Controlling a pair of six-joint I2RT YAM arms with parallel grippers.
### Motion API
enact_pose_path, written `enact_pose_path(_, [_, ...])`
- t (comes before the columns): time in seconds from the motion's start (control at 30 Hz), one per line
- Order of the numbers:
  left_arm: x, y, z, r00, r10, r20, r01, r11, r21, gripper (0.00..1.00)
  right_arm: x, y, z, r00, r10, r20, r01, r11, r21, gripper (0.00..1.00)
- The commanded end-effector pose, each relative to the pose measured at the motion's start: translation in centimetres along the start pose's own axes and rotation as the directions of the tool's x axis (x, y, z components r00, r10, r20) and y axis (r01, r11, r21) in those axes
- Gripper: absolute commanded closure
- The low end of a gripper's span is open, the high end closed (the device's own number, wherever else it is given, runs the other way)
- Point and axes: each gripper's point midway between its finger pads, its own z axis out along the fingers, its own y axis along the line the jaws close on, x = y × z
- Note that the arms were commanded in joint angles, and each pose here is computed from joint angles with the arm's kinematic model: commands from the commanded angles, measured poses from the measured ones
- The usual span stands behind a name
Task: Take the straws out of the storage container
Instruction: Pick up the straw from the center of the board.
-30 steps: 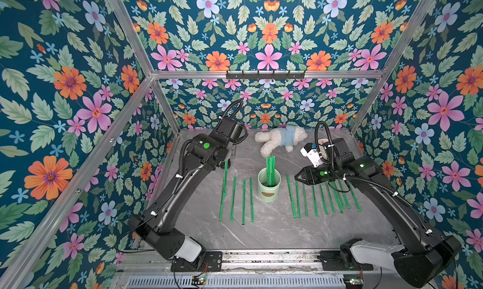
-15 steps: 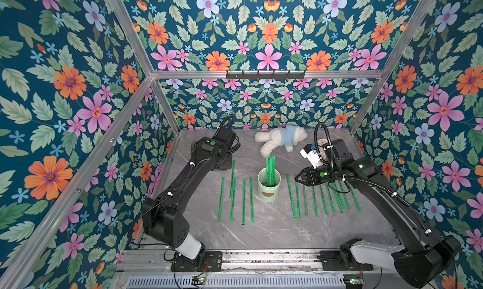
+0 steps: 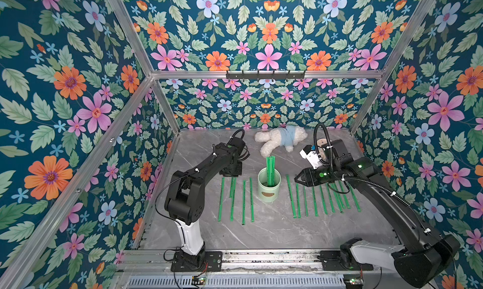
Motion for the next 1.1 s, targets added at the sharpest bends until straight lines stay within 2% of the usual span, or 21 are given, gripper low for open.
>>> enact_pose_path(0.0, [-1.6, -0.2, 1.1, 0.999, 0.016, 0.043, -0.015, 1.000, -0.015, 0.70, -0.2, 0.0, 0.1, 1.000, -0.005, 0.003, 0.005, 1.000, -0.003, 0.54])
enact_pose_path(0.23, [-3.1, 0.5, 4.0, 0.999, 0.006, 0.035, -0.004, 0.999, -0.051, 0.70, 0.0, -0.2, 0.5, 1.000, -0.001, -0.009, 0.001, 1.000, 0.002, 0.54])
enact_pose_path(0.47, [-4.1, 0.8, 5.3, 1.000, -0.002, 0.023, 0.003, 0.999, -0.048, 0.71, -0.1, -0.5, 1.0, 1.000, 0.003, -0.023, -0.003, 1.000, 0.008, 0.54])
enact_pose_path(0.73, [-4.0, 0.7, 6.6, 1.000, -0.007, 0.003, 0.007, 0.999, -0.034, 0.72, -0.2, -0.7, 1.3, 0.999, 0.006, -0.033, -0.006, 1.000, 0.011, 0.54])
enact_pose_path(1.07, [-3.3, 1.0, 7.6, 1.000, -0.007, -0.023, 0.007, 0.999, -0.033, 0.80, -0.2, -0.7, 1.3, 0.999, 0.005, -0.031, -0.005, 1.000, 0.011, 0.54])
